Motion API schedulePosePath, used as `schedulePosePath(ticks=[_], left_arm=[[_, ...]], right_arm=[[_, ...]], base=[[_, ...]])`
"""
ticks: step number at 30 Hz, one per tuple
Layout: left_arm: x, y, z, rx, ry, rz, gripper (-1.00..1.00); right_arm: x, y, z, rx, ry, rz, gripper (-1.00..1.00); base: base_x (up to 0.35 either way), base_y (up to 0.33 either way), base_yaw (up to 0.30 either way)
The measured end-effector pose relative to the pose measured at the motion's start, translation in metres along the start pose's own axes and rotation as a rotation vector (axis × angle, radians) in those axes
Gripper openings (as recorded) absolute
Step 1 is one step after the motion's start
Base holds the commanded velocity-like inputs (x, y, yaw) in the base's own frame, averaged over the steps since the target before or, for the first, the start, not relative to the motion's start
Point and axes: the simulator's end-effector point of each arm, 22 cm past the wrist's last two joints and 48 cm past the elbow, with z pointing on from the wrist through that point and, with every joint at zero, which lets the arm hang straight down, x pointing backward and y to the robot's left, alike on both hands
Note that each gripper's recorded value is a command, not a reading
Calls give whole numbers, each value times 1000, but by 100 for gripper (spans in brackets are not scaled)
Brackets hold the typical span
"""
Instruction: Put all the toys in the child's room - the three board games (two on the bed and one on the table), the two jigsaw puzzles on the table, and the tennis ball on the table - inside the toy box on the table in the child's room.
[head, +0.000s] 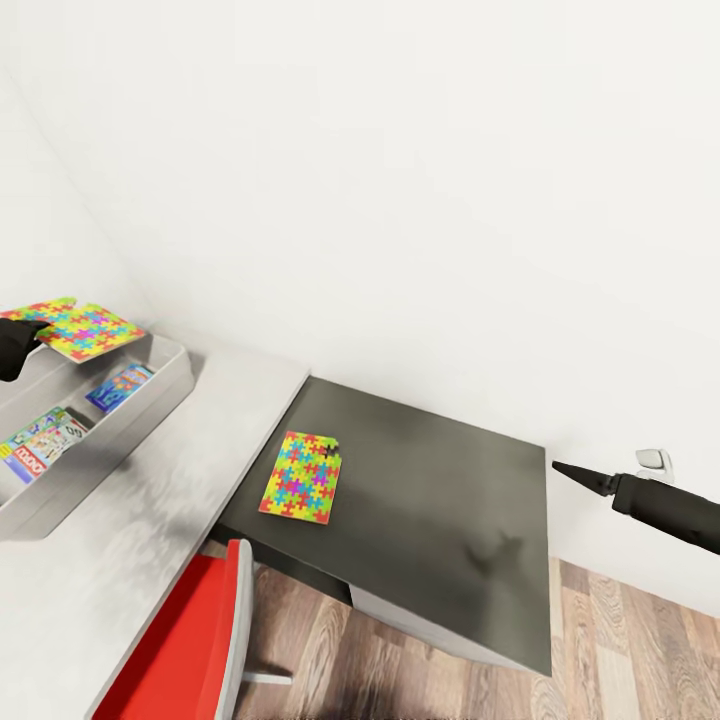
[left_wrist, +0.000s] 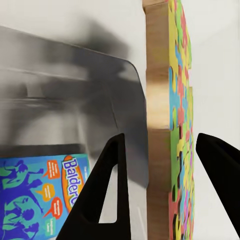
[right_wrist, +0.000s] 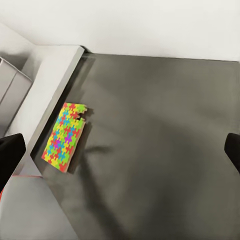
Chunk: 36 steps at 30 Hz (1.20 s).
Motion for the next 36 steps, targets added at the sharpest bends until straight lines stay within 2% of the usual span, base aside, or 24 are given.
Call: schedulePosePath(ticks=[12, 25, 36], left_arm=[[1, 0, 3, 15, -14, 8, -100], [5, -7, 5, 30, -12, 4, -100], [18, -24, 9, 70, 11, -5, -100]], right_arm=[[4, -1, 3, -1, 7, 4, 100], [13, 3, 10, -14, 33, 5, 100], [16, 4, 12, -18, 41, 6, 100]], base=[[0, 0, 10], [0, 0, 232], [0, 0, 66]])
